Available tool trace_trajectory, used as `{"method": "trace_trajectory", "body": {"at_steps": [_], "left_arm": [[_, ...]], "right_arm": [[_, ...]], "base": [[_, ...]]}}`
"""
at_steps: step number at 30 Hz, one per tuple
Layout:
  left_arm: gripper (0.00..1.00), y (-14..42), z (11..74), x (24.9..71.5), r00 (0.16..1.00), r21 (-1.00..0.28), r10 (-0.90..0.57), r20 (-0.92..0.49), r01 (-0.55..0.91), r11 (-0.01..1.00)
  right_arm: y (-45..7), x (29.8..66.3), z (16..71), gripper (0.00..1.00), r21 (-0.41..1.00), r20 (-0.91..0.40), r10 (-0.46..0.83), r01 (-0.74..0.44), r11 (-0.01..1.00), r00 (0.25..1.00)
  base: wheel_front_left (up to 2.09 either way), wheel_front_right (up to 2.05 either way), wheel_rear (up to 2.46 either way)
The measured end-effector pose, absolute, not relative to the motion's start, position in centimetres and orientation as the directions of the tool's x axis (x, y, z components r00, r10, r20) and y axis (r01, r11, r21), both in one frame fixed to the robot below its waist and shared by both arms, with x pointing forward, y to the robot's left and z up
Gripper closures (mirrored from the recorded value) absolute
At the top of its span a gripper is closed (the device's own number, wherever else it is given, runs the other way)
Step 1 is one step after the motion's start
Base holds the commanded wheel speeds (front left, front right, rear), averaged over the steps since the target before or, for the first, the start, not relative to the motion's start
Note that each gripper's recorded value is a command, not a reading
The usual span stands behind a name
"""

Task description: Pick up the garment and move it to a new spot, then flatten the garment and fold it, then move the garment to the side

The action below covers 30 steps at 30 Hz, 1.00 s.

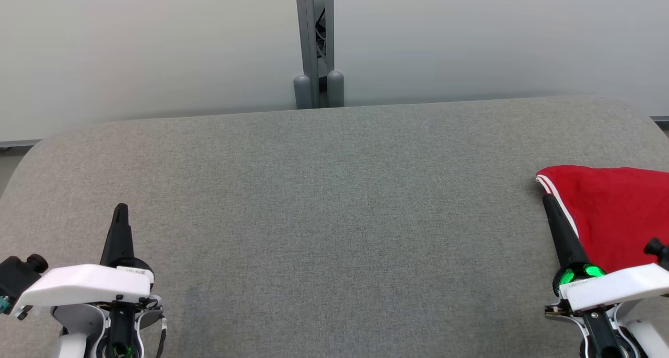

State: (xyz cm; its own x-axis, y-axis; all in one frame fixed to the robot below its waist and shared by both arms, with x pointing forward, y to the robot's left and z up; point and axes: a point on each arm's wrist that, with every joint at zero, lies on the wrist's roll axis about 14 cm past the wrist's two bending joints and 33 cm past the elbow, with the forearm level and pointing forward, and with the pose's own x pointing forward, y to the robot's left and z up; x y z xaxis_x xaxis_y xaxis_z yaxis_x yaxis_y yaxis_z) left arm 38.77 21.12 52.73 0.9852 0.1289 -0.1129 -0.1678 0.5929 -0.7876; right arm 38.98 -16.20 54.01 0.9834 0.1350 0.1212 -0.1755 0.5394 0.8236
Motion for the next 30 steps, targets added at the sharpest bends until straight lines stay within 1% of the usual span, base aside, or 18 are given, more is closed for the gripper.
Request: {"method": "trace_trajectory", "body": {"at_steps": [6, 30], "left_arm": [[1.00, 21.2, 53.1, 38.8, 0.986, -0.836, 0.122, -0.118, -0.164, 0.524], [1.00, 21.3, 54.9, 39.1, 0.992, -0.943, 0.086, -0.096, -0.118, 0.311]], "right_arm": [[-16.6, 39.3, 54.7, 1.00, 0.865, 0.133, 0.142, -0.185, 0.466, 0.981], [-18.0, 40.3, 54.9, 1.00, 0.955, 0.103, 0.098, -0.126, 0.270, 0.990]], "base": [[0.00, 0.00, 0.00], [0.00, 0.00, 0.00]]}}
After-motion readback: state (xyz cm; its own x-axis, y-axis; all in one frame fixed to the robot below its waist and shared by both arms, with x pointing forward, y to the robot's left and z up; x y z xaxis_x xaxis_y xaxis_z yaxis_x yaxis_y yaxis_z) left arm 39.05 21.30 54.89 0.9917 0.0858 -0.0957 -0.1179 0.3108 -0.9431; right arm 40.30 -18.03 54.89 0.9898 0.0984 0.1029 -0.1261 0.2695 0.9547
